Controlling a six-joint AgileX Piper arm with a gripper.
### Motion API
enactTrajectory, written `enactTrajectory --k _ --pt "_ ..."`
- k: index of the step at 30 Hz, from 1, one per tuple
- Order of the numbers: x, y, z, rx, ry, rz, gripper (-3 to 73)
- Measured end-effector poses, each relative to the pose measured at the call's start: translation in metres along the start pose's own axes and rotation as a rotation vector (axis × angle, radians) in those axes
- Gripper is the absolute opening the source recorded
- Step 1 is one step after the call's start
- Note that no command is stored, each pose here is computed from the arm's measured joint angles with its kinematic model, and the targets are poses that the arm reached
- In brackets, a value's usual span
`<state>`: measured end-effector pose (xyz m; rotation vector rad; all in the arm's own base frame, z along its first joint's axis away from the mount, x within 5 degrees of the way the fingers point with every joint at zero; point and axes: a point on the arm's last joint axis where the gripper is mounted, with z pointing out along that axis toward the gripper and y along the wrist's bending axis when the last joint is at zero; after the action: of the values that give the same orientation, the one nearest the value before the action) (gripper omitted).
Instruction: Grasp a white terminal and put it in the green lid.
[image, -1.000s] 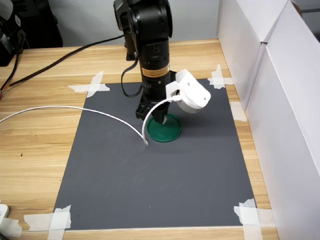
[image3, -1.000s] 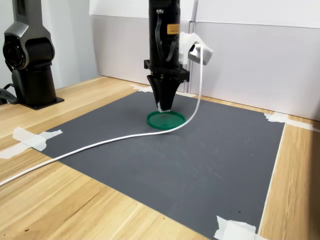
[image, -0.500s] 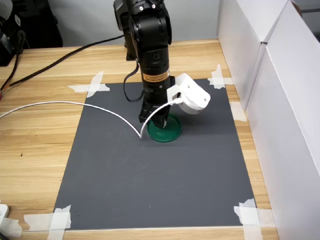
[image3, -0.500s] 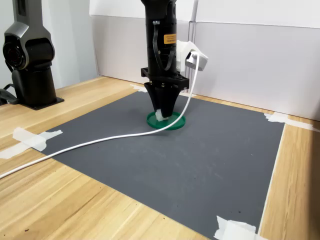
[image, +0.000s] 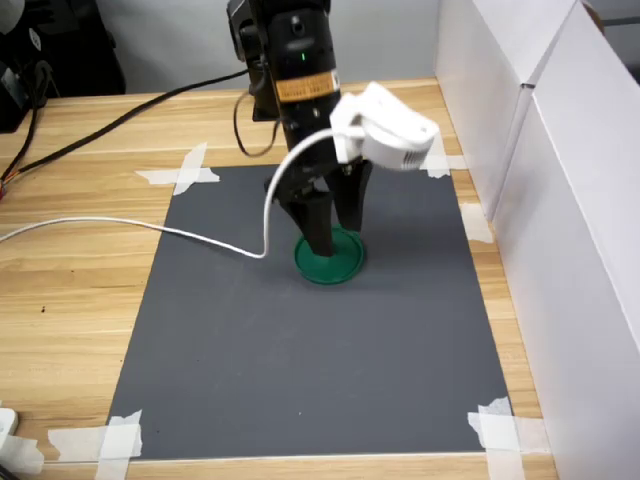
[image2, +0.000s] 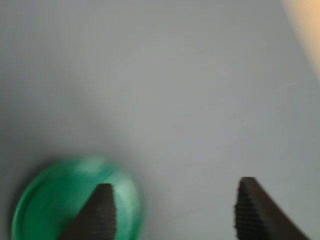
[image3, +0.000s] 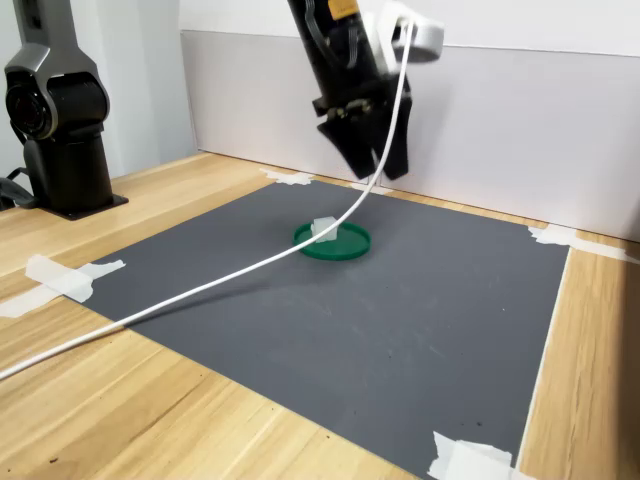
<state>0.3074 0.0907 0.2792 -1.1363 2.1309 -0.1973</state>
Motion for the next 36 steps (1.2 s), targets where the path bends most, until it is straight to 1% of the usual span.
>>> enactTrajectory --k 3,7,8,9,10,12,15,18,22,25,28,36 --pt "-0.007 -0.006 -0.03 0.066 -0.082 0.091 39.3" --pt "-0.007 -0.009 -0.068 0.141 -0.168 0.197 12.9" --pt "-0.006 -0.009 -0.078 0.163 -0.195 0.22 7.4" --pt "-0.005 -0.009 -0.088 0.187 -0.222 0.244 3.8" --pt "-0.003 -0.009 -0.099 0.21 -0.25 0.266 2.0" --pt "0.002 -0.007 -0.117 0.253 -0.3 0.306 -0.2" --pt "0.014 0.0 -0.149 0.306 -0.385 0.396 -1.1" --pt "0.033 0.008 -0.173 0.339 -0.453 0.548 -1.3" --pt "0.065 0.02 -0.193 0.396 -0.504 0.732 -1.5" --pt "0.087 0.03 -0.2 0.447 -0.52 0.826 -1.6" --pt "0.107 0.042 -0.202 0.499 -0.52 0.87 -1.6" --pt "0.159 0.082 -0.182 0.619 -0.444 0.95 -1.6"
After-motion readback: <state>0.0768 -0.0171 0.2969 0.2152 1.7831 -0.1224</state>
